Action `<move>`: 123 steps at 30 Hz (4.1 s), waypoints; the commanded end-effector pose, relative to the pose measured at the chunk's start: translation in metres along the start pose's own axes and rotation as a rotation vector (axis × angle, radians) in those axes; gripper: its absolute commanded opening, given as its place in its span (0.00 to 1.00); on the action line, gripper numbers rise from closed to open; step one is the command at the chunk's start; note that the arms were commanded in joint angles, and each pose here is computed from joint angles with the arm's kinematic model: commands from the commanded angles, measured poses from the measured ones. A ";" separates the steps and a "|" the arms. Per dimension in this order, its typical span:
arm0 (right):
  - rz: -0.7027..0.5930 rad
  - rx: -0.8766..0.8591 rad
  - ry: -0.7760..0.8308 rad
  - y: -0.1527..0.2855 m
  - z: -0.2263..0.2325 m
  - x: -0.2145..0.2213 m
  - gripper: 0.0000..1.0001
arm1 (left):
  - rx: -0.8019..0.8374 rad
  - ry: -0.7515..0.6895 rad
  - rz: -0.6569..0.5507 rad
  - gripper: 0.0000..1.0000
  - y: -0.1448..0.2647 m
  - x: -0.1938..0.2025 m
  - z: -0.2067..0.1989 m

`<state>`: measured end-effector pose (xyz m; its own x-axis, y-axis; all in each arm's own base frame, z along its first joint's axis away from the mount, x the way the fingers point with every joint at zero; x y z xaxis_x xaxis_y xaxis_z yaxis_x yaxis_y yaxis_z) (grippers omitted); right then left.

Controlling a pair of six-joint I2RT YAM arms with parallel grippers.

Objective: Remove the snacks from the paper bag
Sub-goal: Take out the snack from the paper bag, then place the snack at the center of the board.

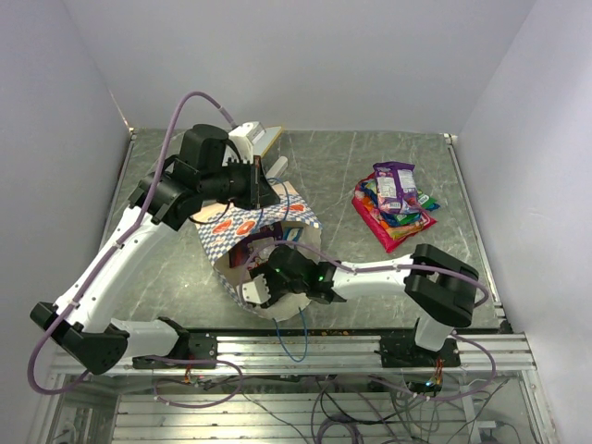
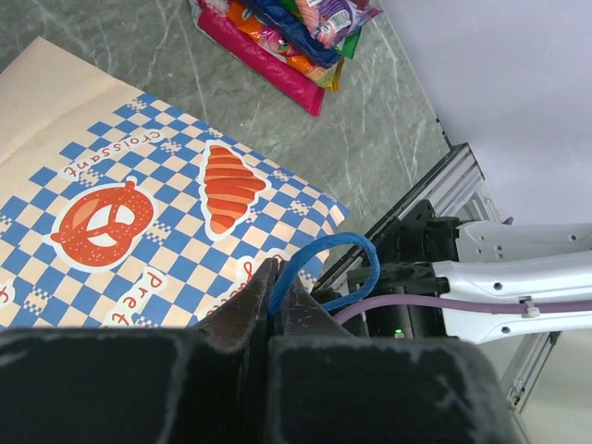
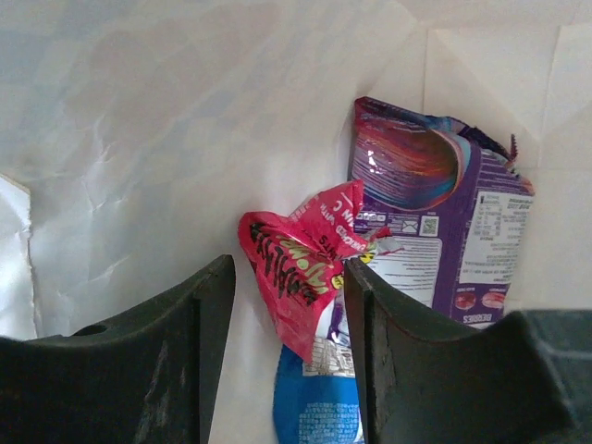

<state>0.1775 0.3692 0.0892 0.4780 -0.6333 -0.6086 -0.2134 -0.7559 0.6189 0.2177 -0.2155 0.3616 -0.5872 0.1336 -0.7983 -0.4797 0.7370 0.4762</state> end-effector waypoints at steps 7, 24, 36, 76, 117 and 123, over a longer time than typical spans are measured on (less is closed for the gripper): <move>0.010 0.026 -0.023 -0.018 -0.007 0.007 0.46 | 0.062 -0.045 -0.032 0.07 0.008 -0.006 -0.010; -0.020 0.062 -0.091 -0.029 -0.027 0.012 0.08 | 0.034 -0.045 -0.032 0.07 0.013 -0.004 -0.008; -0.053 0.132 -0.192 0.001 -0.029 0.005 0.00 | -0.015 -0.019 -0.042 0.07 0.013 -0.006 -0.003; -0.212 0.193 -0.763 0.030 -0.026 -0.020 0.00 | 0.042 0.328 0.057 0.07 0.003 0.031 -0.011; -0.206 1.104 -0.713 0.356 -0.126 -0.045 0.00 | -0.289 0.083 -0.006 0.07 -0.021 -0.012 0.067; 0.064 1.341 -1.029 0.338 -0.179 0.030 0.00 | -0.269 0.057 -0.017 0.07 -0.018 -0.018 0.064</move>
<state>0.2163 0.1526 0.3824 0.0273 -0.2196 -0.9752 -0.9519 -0.3036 0.0417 0.2806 -0.1901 0.3280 -0.6429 0.0540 -0.7640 -0.6415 0.5070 0.5757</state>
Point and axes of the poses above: each gripper's point midway between its finger pads, its own y axis back along the fingers, its own z axis along the line the jaws close on, x = y × z, the point moved 5 cm from there along y, back along the fingers, and after that the axes turned 11 degrees about -y, right-handed, at the moved point
